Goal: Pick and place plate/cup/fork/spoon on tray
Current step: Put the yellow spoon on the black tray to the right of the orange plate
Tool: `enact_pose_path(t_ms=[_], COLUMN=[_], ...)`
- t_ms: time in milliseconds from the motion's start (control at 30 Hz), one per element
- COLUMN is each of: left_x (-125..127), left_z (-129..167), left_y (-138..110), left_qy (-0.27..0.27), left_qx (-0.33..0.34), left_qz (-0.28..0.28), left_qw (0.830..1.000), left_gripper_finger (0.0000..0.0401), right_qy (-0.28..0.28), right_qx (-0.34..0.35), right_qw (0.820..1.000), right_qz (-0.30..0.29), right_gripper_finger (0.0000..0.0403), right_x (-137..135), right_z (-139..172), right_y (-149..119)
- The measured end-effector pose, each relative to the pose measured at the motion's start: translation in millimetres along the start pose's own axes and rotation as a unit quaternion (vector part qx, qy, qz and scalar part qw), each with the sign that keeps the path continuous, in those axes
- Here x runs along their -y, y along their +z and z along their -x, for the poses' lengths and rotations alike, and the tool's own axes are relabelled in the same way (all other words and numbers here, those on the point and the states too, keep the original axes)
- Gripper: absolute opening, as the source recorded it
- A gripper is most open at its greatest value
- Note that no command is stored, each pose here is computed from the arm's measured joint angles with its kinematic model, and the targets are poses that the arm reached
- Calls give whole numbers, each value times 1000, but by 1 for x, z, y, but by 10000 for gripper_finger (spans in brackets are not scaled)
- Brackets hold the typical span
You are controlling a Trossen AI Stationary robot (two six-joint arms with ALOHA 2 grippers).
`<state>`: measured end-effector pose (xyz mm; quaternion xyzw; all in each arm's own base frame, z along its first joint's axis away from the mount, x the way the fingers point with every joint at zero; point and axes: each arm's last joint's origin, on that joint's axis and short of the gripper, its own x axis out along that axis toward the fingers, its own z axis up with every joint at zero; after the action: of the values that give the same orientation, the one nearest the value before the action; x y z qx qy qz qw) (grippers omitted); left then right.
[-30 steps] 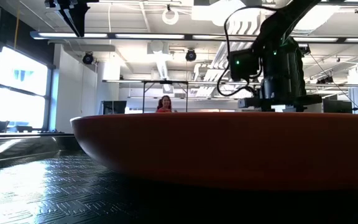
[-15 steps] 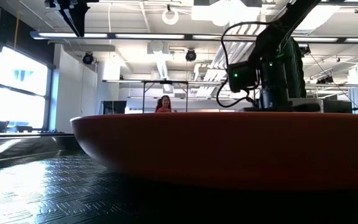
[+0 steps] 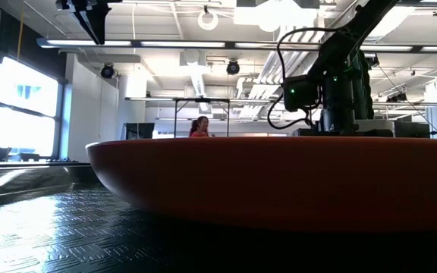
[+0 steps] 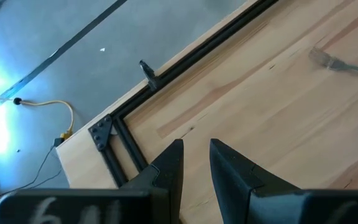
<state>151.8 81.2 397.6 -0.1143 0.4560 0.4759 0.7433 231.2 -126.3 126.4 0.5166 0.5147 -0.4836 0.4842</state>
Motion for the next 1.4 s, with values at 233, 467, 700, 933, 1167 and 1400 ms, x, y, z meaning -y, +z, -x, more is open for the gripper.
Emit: enact_pose_path(t_ms=[233, 467, 700, 933, 1167, 1400], left_x=[0, 0, 0, 0, 1, 1], left_z=[0, 0, 0, 0, 0, 0], left_y=[1, 1, 1, 1, 1, 1], left_qy=[-2, -2, -2, -2, -7, -13], left_qx=[5, 5, 5, 5, 3, 2], left_qz=[3, 3, 3, 3, 2, -20], left_qw=[1000, 1000, 1000, 1000, 1000, 1000], left_gripper_finger=[70, 70, 70, 70, 70, 70], right_qy=[0, 14, 34, 66, 111, 167], right_qx=[2, 34, 49, 52, 62, 52], right_qw=[1000, 999, 998, 996, 992, 985], right_qz=[9, 9, 18, 25, 24, 1], right_gripper_finger=[31, 30, 29, 28, 28, 28], right_x=[0, 2, 2, -5, -11, -14], right_z=[0, 13, 27, 37, 53, 69], right_y=[0, -8, -16, -34, -66, -106])
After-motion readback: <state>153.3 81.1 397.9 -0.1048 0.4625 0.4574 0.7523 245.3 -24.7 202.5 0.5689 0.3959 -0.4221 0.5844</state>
